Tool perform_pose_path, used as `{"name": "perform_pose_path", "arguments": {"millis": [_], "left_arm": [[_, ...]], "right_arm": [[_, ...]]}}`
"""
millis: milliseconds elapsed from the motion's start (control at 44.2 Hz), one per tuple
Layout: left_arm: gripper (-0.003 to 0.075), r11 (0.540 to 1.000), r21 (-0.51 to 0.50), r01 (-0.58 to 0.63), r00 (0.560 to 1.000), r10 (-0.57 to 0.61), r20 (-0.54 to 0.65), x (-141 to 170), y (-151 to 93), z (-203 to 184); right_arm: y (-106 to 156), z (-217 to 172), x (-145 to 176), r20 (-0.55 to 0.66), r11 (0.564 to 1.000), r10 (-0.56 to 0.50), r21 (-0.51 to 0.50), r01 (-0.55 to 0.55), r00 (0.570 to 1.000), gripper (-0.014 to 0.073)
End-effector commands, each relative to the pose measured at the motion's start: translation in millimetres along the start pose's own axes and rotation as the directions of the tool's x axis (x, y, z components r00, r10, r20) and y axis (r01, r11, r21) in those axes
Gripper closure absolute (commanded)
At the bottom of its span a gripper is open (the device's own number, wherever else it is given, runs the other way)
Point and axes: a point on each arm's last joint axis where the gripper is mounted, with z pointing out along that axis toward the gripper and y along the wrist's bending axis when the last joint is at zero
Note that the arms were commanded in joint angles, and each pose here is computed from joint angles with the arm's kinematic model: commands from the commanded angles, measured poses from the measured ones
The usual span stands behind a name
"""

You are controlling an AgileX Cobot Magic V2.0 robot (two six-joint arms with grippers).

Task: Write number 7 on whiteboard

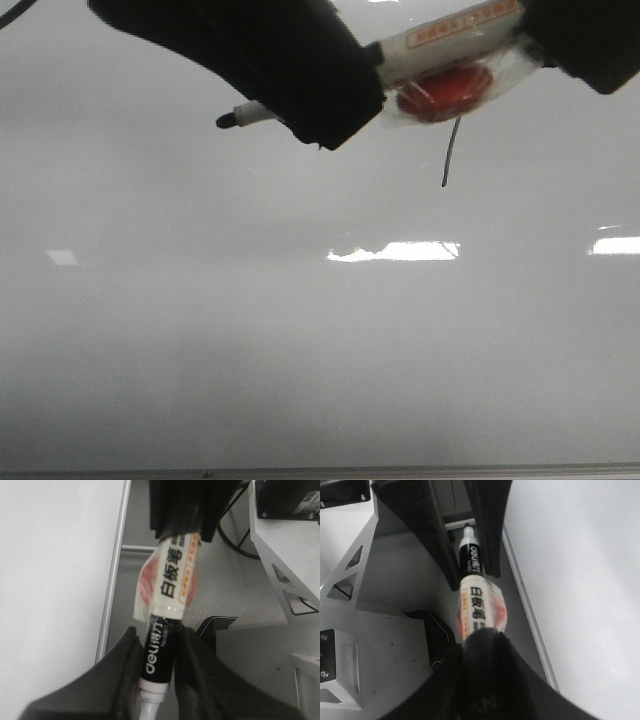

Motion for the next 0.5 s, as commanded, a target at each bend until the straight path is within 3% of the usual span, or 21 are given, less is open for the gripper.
{"name": "perform_pose_path", "arguments": {"millis": [0,113,204,317,475], "left_arm": [[0.0708,0.999,-0.031,0.023,0.994,-0.02,0.108,-16.3,-2.1,-14.4],[0.0741,0.999,-0.031,0.023,0.994,-0.02,0.108,-16.3,-2.1,-14.4],[0.0741,0.999,-0.04,0.018,0.996,-0.015,0.093,-14.5,-0.6,-14.7],[0.0741,0.991,-0.119,0.056,0.998,-0.053,0.029,-6.2,7.1,-20.7],[0.0741,0.921,-0.341,0.187,0.977,-0.209,-0.03,11.8,24.4,-48.2]], "right_arm": [[2.5,-9.2,-10.7,0.084,1.0,0.0,0.023,-0.002,0.996,0.0633],[2.6,-9.2,-10.7,0.083,1.0,0.0,0.022,-0.002,0.997,0.0475],[2.2,-9.6,-9.4,0.072,1.0,-0.006,0.028,0.004,0.997,0.0231],[-1.6,-16.6,-2.9,0.011,0.996,0.017,0.084,-0.018,1.0,0.0025],[-10.5,-37.3,11.0,-0.011,0.95,0.193,0.253,-0.184,0.981,0.004]]}}
